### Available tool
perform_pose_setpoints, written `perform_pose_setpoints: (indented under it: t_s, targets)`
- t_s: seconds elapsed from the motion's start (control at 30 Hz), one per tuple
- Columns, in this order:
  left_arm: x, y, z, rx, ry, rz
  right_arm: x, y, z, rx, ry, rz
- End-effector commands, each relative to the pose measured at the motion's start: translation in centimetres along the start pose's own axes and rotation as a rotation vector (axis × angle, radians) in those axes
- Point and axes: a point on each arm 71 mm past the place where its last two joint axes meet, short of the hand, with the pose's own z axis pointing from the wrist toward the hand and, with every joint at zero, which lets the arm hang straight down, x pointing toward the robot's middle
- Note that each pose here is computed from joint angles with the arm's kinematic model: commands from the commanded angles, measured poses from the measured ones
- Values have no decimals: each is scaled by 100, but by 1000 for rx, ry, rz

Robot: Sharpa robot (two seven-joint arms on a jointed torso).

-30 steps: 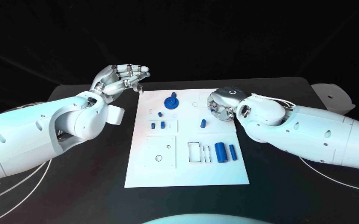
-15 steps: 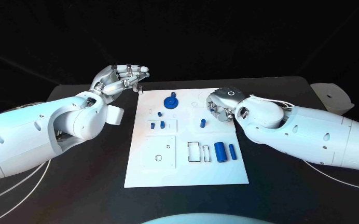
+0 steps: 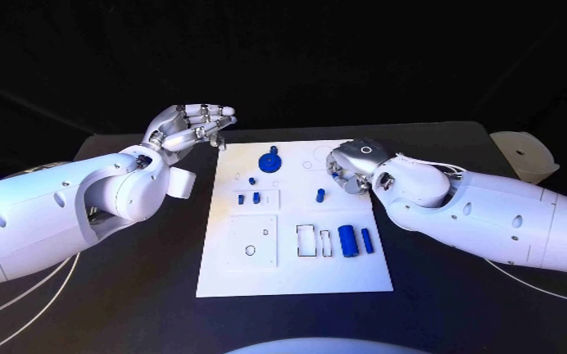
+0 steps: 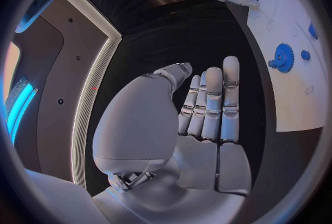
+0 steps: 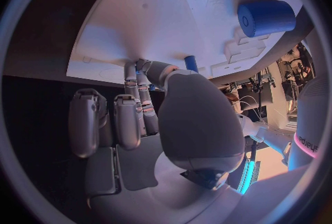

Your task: Assemble the parts on the task board

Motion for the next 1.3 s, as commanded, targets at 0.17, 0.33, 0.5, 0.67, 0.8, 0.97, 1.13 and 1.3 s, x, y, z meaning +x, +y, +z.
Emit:
perform_pose_setpoints:
  t_s: [0.17,0.33,0.5,0.67,0.8,0.97,1.13,1.3]
  targets:
    - [16,-2,1,-5,16,-13,-11,8,-41,-5,-36,10]
    - [9,-1,0,-6,15,-12,-40,6,-56,-7,-48,19]
    - [-7,-3,-10,-7,13,-11,-60,-11,-73,-5,-57,24]
    - [-23,-4,-17,-8,10,-10,-88,-25,-101,-4,-68,29]
    - [-26,-4,-18,-8,10,-9,-123,-21,-130,-7,-79,36]
    - [-28,-3,-19,-9,9,-9,-207,8,-202,-15,-93,54]
    - [-33,-3,-18,-9,7,-8,-324,134,-292,-46,-117,91]
    - [-18,2,-5,-8,10,-9,-423,364,-336,-106,-140,127]
